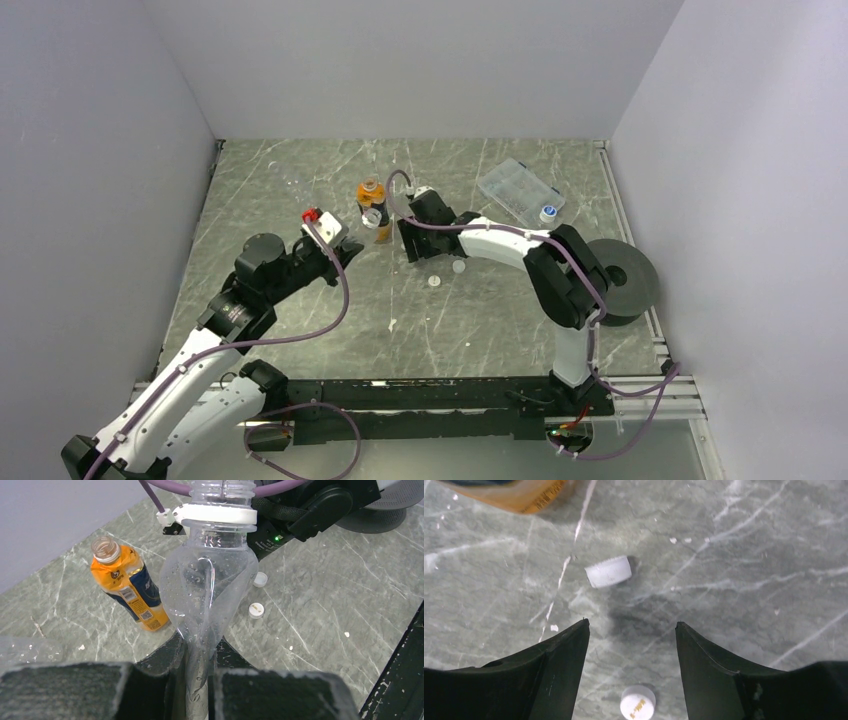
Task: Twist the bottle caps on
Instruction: Pick up the bottle cap from the center of the board.
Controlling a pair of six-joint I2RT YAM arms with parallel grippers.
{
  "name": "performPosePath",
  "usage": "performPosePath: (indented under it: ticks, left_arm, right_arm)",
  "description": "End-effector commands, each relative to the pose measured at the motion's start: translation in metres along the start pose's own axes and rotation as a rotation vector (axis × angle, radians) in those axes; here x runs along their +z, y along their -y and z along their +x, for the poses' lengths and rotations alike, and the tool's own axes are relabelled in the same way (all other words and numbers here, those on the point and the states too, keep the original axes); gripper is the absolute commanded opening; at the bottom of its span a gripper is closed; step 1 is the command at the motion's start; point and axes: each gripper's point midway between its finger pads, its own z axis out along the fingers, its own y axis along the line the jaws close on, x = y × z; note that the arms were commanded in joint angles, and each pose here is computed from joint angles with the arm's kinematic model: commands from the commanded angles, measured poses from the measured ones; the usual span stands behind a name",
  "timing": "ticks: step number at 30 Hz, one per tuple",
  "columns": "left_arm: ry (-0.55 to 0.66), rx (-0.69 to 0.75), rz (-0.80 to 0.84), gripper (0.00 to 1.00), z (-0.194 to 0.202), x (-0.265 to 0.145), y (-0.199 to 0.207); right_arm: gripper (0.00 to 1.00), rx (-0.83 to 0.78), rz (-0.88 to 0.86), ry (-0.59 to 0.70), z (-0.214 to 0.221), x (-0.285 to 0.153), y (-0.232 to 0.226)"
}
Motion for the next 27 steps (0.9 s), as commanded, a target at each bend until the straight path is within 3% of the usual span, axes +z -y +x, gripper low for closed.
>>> performPosePath:
  ticks: [1, 27]
  left_arm:
    - [0.042, 0.024, -0.03, 0.0, -0.01, -0.001, -0.007]
    - [0.03, 0.005, -0.022, 0.0, -0.007, 0.003, -0.007]
  right_arm:
    - [0.65, -0.048, -0.059, 0.111, -0.03, 0.009, -0.016]
    - [0.51, -0.09, -0.081, 0.13, -0.02, 0.048, -0.023]
